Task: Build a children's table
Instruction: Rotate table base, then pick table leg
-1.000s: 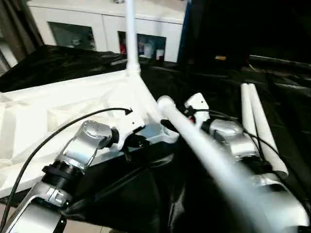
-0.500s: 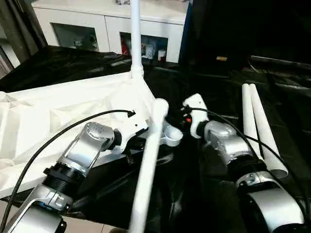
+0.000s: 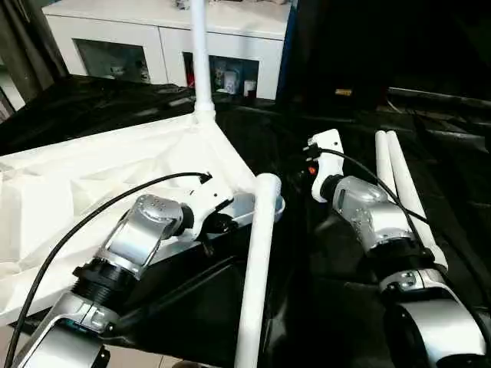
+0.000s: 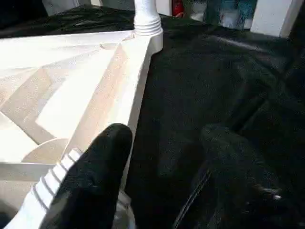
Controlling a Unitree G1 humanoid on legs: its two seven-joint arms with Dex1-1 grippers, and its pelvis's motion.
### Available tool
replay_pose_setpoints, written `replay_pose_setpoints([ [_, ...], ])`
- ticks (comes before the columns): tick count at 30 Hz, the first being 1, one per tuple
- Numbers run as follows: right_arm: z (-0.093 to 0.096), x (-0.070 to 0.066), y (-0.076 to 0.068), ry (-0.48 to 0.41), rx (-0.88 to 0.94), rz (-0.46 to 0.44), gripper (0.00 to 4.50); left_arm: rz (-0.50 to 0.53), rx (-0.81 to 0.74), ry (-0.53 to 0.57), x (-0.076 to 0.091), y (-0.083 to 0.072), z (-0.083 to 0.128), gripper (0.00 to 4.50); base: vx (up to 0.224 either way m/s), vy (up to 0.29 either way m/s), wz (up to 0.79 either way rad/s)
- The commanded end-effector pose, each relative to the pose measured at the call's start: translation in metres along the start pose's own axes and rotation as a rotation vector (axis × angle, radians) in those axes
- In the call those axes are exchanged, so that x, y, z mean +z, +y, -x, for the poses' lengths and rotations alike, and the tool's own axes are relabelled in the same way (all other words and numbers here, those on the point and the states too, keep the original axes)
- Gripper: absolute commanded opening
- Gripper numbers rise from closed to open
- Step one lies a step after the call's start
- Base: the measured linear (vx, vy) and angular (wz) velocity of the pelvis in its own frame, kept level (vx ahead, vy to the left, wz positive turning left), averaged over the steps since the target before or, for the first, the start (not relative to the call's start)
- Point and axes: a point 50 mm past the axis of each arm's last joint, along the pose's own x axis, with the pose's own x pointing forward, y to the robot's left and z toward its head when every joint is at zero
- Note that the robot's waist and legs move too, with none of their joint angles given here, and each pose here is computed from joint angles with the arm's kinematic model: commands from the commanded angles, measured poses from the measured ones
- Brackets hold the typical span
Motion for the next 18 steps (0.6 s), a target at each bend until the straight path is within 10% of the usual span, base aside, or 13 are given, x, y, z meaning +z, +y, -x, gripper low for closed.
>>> replay_pose_setpoints([
  [1, 0.007, 0.009, 0.0, -0.017, 0.025, -0.051, 3.1, 0.012, 0.066, 0.023, -0.003, 0.01, 0.006, 0.78, 0.0, 0.0, 0.0],
  [9, 0.029, 0.017, 0.026, 0.073, 0.275, -0.164, 3.71, 0.017, 0.076, 0.034, -0.006, 0.012, 0.008, 1.47, 0.0, 0.0, 0.0],
  [18, 0.037, -0.019, 0.044, 0.365, 0.266, -0.203, 4.37, 0.009, 0.074, 0.035, -0.005, 0.012, 0.007, 2.27, 0.0, 0.0, 0.0],
])
